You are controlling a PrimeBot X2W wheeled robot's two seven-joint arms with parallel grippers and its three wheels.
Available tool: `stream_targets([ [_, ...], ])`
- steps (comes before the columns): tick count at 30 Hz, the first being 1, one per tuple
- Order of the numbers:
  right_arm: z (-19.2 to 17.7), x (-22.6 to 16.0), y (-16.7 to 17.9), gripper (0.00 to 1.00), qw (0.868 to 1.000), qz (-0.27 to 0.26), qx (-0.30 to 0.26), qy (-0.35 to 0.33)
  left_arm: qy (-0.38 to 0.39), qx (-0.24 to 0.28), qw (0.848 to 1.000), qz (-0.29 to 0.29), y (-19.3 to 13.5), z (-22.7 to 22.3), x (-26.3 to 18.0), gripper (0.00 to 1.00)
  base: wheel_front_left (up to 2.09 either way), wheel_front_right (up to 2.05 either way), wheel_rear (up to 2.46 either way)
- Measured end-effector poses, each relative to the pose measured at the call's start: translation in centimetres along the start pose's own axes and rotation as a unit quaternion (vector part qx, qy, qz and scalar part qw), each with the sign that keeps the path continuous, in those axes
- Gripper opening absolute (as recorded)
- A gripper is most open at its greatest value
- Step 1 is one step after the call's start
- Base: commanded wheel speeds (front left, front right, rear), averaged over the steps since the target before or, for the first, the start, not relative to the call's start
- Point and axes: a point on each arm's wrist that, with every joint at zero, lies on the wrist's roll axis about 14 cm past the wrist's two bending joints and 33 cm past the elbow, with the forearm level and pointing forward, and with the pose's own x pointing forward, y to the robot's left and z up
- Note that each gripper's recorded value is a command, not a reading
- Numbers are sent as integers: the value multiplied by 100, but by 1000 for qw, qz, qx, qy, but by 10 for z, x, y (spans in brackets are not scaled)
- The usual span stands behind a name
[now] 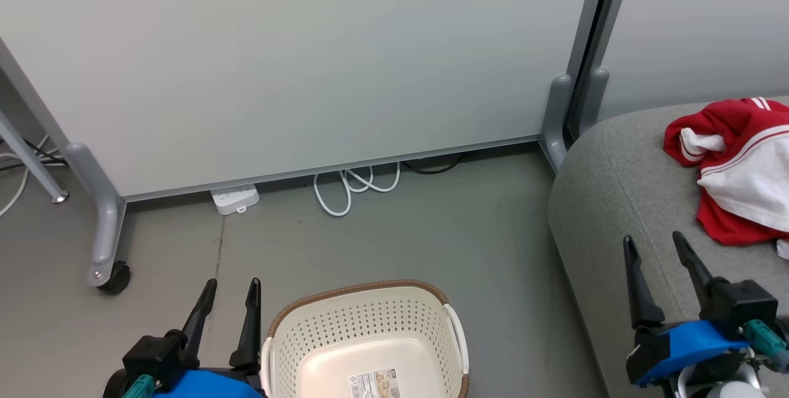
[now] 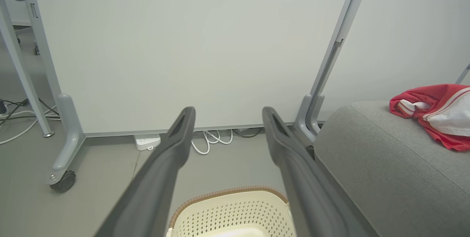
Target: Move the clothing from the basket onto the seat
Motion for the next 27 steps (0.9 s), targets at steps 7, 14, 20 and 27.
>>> stream_targets([
  [7,-1,-7,15,100,1000,13,1,7,2,1,1000,26,16,-1,-8,100,0,0,0],
  [14,0,-8,22,100,1000,20,6,7,8,1,999,32,19,-5,-12,100,0,0,0],
  [20,0,-8,26,100,1000,24,9,9,8,1,999,35,21,-5,-13,100,0,0,0],
  [27,0,-8,28,100,999,26,15,11,8,0,999,38,22,-5,-14,100,0,0,0],
])
